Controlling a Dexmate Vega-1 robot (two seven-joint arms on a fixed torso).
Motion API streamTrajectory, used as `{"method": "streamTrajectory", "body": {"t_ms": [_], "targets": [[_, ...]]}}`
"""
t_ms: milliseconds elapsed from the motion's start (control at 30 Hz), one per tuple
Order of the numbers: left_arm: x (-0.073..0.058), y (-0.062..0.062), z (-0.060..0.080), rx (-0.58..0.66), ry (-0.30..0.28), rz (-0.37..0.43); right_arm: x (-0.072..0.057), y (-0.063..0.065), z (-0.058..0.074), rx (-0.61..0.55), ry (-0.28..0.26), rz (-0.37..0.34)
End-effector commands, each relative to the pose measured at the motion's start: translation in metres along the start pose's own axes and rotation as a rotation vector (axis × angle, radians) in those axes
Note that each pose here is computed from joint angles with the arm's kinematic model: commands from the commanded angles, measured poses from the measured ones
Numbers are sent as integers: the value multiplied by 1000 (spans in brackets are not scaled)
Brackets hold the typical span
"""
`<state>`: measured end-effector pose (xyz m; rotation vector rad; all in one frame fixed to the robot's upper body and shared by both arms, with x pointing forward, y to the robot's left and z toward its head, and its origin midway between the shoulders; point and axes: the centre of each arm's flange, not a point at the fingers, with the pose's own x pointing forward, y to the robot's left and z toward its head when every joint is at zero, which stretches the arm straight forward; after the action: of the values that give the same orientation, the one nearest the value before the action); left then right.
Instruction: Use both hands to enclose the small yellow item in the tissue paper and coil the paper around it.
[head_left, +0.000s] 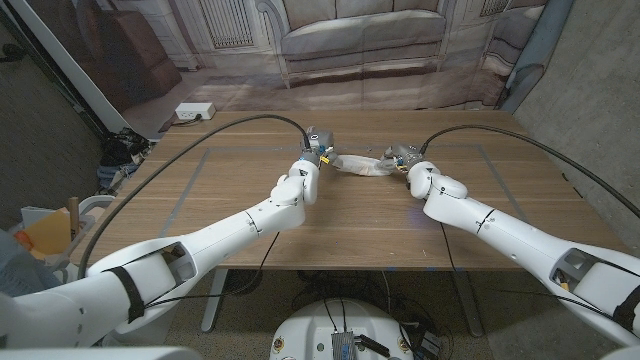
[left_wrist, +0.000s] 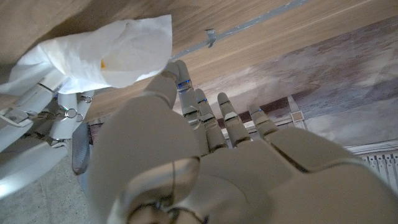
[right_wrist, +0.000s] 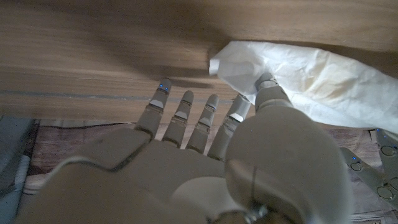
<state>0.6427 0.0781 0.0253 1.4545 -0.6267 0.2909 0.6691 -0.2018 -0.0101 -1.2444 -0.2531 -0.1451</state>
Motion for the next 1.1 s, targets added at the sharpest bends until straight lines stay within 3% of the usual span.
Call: {"method": "streamTrajectory", "body": {"t_ms": [33, 500, 1100], "targets": [[-2, -12, -2, 50, 17, 13, 1, 11, 2, -10, 22, 22], [-6, -23, -6, 55, 28, -8, -3, 19, 6, -26, 16, -1], [-14, -11, -17, -40, 41, -19, -25, 7, 16, -27, -36, -65]]}}
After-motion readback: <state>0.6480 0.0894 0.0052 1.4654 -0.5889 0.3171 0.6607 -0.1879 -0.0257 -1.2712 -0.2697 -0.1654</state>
